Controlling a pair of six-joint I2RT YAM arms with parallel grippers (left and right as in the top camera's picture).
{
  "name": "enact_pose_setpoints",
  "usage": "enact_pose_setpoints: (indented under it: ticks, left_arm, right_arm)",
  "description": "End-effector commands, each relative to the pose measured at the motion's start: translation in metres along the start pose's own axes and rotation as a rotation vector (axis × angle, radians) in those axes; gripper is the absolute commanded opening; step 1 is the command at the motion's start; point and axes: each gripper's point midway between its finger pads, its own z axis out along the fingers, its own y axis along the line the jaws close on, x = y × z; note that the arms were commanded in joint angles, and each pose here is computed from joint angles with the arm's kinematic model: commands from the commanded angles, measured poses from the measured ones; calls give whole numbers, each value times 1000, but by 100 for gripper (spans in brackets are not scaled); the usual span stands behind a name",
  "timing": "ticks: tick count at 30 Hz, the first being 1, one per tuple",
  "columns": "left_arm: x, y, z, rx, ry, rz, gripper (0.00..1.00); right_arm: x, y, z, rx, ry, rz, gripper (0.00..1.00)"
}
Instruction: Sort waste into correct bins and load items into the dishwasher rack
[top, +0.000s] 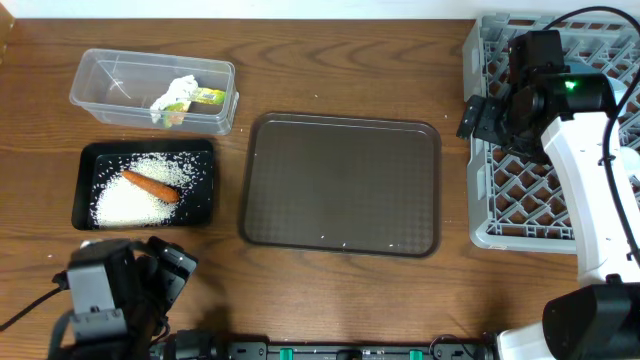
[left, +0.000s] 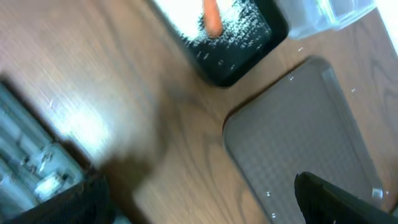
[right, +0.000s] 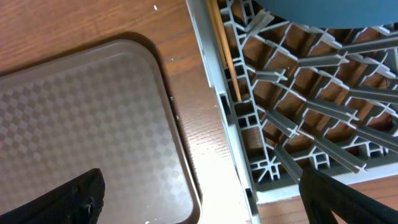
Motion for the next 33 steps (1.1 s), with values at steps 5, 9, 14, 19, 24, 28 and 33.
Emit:
enact_pose_setpoints:
  ticks: [5,9,14,19,24,28,33]
  left_arm:
    - [0,-44,23,300,-197,422,98]
    - [8,-59,39,415,-278,520,98]
    - [14,-60,66,478,-344,504,98]
    - [14,-65,78,555,-431,489,98]
    - [13,-68,81,613,-517,501,98]
    - [9,-71,89,616,-560,519,98]
    - [3,-73,104,639,-626,489,98]
  right_arm:
    - [-3,-2,0,3,-5,6,99]
    - [-3,-2,0,3,-5,6,99]
    - [-3,-2,0,3,-5,6,99]
    - [-3,-2,0,3,-5,6,99]
    - [-3,-2,0,3,-5,6,99]
    - [-3,-2,0,3,-5,6,99]
    - [-3,-2,0,3,-5,6,99]
